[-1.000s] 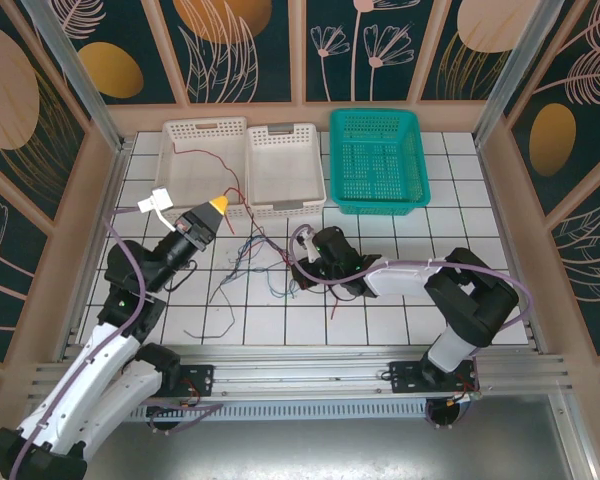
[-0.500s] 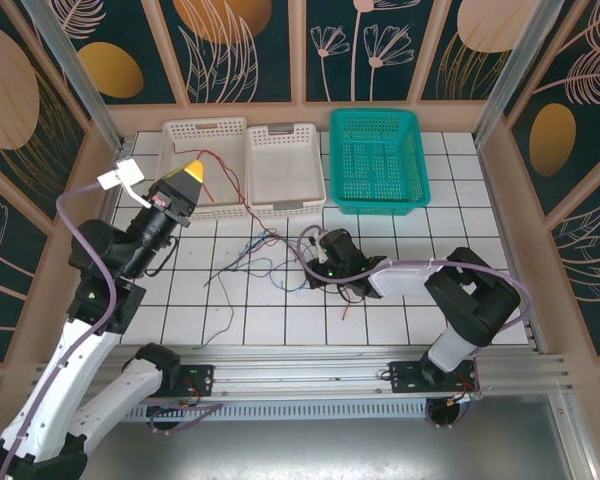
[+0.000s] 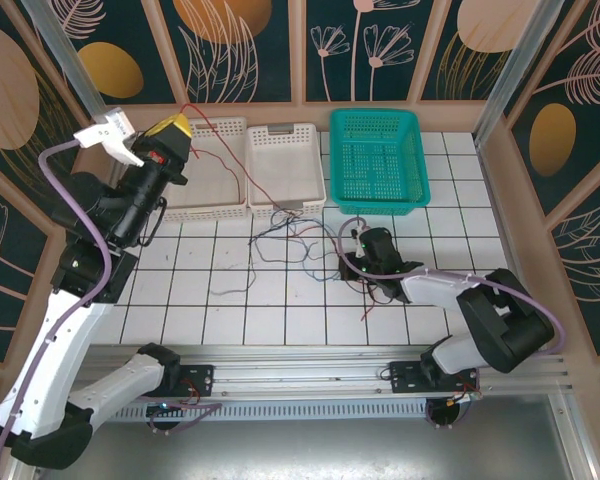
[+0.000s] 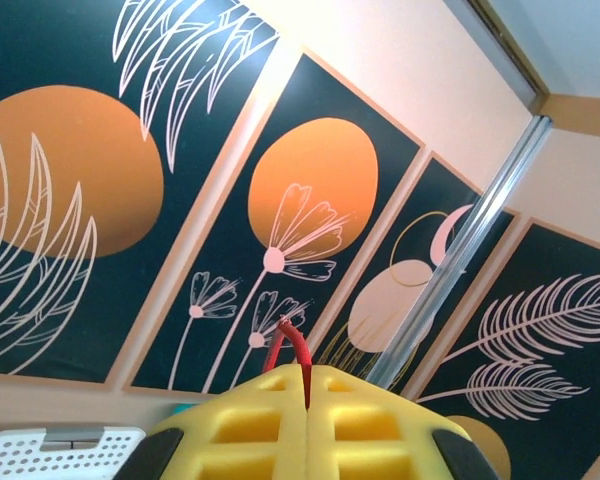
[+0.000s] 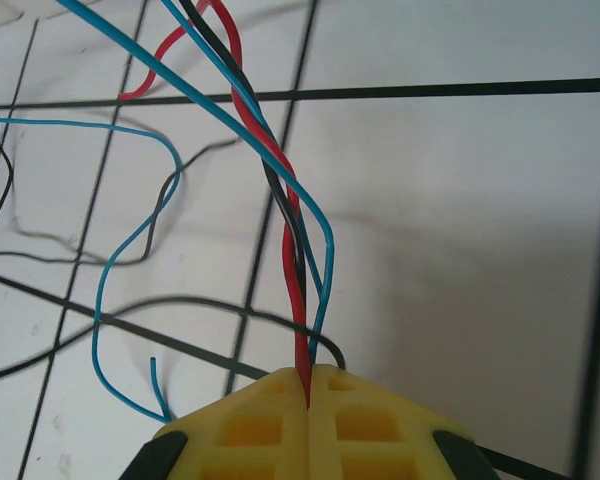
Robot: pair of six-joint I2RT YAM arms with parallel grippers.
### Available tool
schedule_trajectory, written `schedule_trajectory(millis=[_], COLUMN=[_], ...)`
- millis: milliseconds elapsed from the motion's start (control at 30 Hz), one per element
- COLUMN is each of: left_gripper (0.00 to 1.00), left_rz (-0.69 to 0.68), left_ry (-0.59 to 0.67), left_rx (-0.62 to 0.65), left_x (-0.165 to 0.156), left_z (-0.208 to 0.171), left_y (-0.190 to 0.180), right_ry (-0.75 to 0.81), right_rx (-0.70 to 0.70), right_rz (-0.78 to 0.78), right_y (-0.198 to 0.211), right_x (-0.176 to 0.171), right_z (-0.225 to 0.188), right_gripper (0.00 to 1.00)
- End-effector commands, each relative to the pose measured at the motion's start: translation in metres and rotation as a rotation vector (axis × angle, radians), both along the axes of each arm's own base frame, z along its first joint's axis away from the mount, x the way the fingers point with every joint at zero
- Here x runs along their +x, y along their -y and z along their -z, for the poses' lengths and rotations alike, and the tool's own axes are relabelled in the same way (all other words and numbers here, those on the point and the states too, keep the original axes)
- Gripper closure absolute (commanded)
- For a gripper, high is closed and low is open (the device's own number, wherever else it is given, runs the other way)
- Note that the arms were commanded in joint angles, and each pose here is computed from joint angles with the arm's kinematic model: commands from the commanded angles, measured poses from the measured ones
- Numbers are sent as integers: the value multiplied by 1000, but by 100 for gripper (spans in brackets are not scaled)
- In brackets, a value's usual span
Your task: Untangle the cables
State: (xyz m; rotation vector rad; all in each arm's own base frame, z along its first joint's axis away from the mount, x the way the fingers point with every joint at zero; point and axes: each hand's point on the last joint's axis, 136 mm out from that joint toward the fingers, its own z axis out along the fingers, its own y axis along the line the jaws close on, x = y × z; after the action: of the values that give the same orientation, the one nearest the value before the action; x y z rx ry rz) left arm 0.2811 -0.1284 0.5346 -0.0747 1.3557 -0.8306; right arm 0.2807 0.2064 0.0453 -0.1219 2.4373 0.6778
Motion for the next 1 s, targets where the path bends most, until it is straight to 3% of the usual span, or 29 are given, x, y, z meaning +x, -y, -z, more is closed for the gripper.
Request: schedule_trajectory(millis=[0, 300, 567, 733, 967], left_gripper=[100, 100, 100, 100, 100], left_rz=[-42, -57, -94, -17, -118], left_ry=[55, 132, 150, 147, 138], left_rx=[18, -22, -48, -77, -5], left_x=[-6, -28, -38, -40, -29], left_z=[-21, -61, -67, -62, -55], left_y=[-8, -20, -32, -21, -30], right_ry=[-41, -81, -83, 13, 99], right_rx=[1, -17, -20, 90, 135], right_rz=[33, 185, 208, 138, 93], right_y=[10, 48, 51, 35, 29], right_x=[-9, -2, -1, -2, -2], right_z=[6, 17, 17, -14, -45], right_gripper=[100, 100, 100, 100, 100])
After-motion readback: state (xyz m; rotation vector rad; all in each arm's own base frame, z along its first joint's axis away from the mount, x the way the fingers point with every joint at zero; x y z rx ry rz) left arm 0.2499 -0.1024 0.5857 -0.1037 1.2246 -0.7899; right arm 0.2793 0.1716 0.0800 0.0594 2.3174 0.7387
